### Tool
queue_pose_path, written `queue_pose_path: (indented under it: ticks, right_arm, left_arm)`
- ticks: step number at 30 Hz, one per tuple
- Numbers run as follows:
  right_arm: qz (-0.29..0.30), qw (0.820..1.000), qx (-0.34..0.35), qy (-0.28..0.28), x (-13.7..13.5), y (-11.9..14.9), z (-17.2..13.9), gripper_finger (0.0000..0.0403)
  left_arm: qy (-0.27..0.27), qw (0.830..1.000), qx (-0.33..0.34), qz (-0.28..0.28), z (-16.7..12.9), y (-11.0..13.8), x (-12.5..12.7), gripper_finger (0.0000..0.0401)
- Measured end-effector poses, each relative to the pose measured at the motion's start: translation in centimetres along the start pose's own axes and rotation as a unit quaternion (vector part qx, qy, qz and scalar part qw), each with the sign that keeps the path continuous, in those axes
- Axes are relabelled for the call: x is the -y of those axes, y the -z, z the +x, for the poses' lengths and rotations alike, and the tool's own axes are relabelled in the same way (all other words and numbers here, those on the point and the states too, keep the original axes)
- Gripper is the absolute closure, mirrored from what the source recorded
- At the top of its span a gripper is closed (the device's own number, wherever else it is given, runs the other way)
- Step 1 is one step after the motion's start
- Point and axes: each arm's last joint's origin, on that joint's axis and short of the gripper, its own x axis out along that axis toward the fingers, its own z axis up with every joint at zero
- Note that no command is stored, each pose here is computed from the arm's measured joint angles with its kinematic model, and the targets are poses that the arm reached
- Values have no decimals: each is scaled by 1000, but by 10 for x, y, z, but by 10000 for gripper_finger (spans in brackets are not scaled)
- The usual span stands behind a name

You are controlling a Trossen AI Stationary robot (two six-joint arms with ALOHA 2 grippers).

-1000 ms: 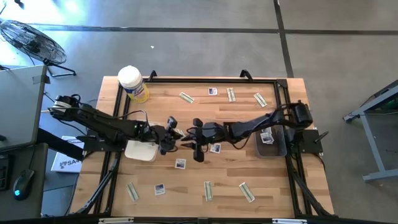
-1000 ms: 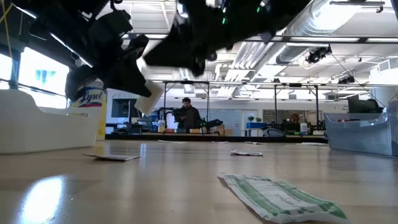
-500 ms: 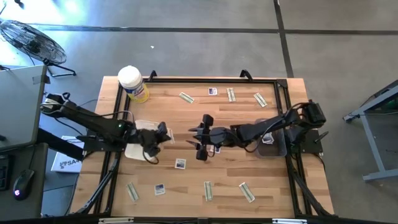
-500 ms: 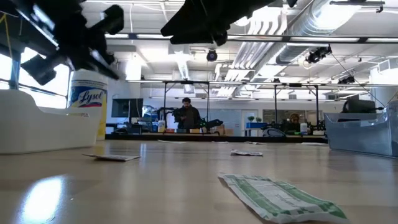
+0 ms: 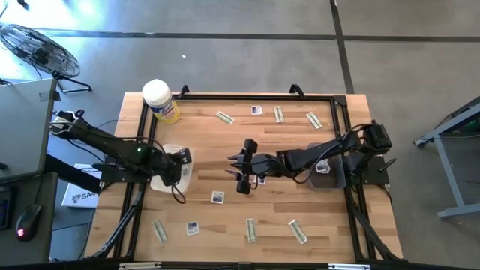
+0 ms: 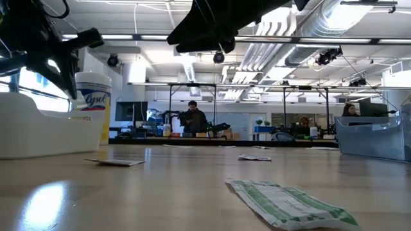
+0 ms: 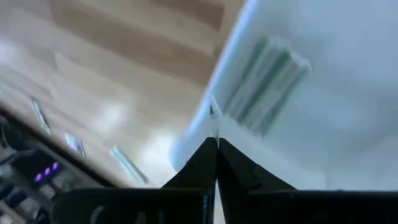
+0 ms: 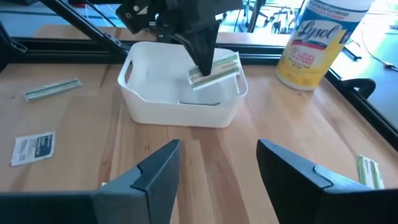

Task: Pick & Place First Aid Supplies
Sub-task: Put the green bandage into the white bin

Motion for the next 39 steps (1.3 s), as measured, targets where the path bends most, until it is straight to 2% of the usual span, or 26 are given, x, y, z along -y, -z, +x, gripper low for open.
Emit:
queue_pose_path:
  ticks: [5, 8, 13, 19, 23, 25, 29, 35, 39]
  right_arm:
    - [1, 1000, -3, 0, 0, 1, 0, 198]
    - [1, 1000, -3, 2, 0, 1, 0, 199]
    - [5, 1000, -1, 2, 0, 0, 0, 199]
    - [7, 1000, 2, 0, 0, 0, 0, 199]
    - [5, 1000, -2, -3, 0, 0, 0, 198]
    - [4, 1000, -5, -2, 0, 1, 0, 199]
    - [3, 1000, -7, -3, 0, 2, 0, 198]
    - [3, 1000, -7, -4, 0, 2, 0, 199]
    - [2, 1000, -7, -5, 0, 2, 0, 198]
  left_arm:
    - [47, 998, 37, 31, 10, -7, 4, 401]
    - [76, 994, 35, 65, 20, -9, 11, 401]
    - [65, 991, 37, 107, 26, -13, 10, 401]
    - [89, 987, 81, 103, 33, -10, 5, 401]
    - [77, 987, 78, 114, 39, -7, -1, 401]
    - [63, 988, 95, 106, 41, -8, -6, 401]
    - [70, 985, 126, 90, 45, -7, -10, 401]
    - [89, 982, 119, 119, 56, -3, -11, 401]
    - [94, 983, 113, 111, 62, -1, -13, 401]
